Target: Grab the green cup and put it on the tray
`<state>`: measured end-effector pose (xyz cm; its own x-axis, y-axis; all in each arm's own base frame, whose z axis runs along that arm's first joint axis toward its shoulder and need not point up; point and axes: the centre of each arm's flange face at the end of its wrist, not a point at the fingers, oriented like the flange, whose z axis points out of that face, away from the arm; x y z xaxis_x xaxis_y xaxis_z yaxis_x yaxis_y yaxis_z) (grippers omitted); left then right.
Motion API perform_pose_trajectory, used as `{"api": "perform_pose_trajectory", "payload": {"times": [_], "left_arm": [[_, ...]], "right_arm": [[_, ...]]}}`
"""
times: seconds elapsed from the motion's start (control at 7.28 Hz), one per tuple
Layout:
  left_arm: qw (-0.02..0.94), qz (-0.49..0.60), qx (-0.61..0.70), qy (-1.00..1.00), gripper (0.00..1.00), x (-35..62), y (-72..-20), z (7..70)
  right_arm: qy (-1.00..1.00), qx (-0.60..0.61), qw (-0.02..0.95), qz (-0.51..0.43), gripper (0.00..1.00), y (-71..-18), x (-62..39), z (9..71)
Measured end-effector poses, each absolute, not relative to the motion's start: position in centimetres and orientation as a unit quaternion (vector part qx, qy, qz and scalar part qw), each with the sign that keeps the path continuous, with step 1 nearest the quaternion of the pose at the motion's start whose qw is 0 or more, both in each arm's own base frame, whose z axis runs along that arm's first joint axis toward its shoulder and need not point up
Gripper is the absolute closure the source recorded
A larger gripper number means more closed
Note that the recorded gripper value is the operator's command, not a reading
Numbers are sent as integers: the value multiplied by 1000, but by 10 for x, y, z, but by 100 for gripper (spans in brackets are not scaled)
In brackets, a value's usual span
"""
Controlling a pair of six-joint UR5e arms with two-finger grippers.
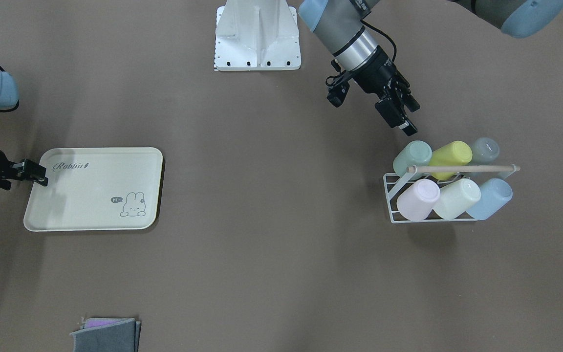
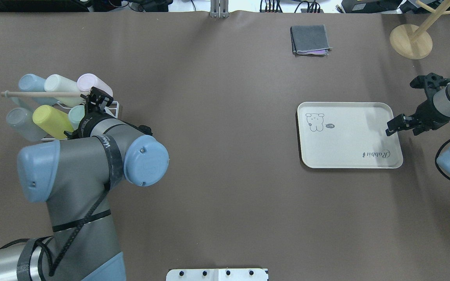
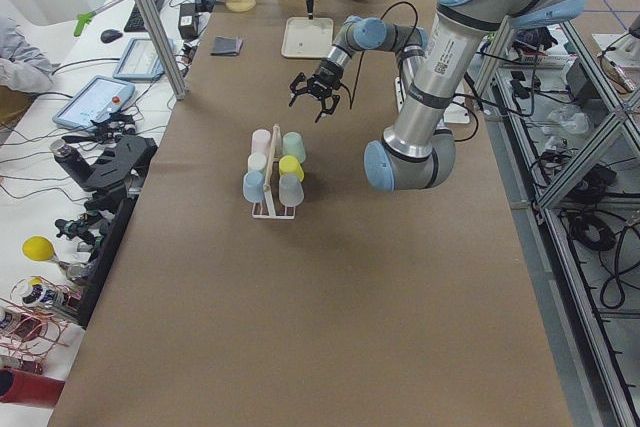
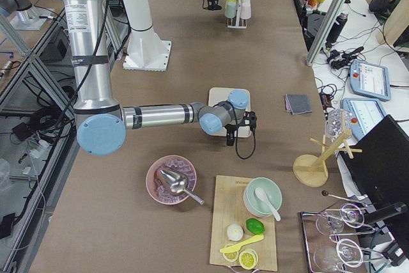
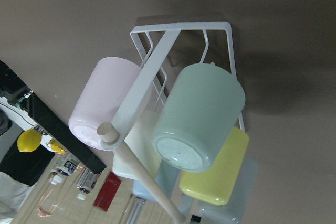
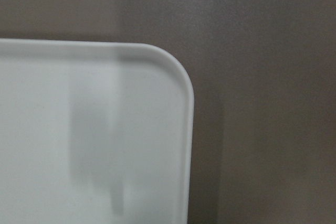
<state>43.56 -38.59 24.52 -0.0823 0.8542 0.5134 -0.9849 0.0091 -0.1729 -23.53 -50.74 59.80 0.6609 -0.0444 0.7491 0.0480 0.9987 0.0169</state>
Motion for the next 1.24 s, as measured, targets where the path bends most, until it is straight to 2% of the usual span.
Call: {"api": "perform_pose_trajectory", "payload": {"times": [0.14, 0.27, 0.41, 1.1, 1.24], "left_arm": [[647, 705, 121, -264, 2, 453, -377, 253], [635, 714, 114, -273, 2, 467, -370, 261], [627, 718, 107, -282, 2, 474, -367, 267], [577, 724, 74, -370, 2, 526, -377, 303], [571, 725, 66, -381, 2, 532, -379, 311]], "right_arm": [[-411, -2, 911, -26, 14, -510, -238, 600], [-411, -2, 911, -25, 34, -512, -239, 601], [-411, -3, 911, -25, 43, -512, -239, 601], [-410, -9, 912, -19, 60, -511, -240, 604], [-410, -9, 912, -20, 68, -511, -241, 603]]}}
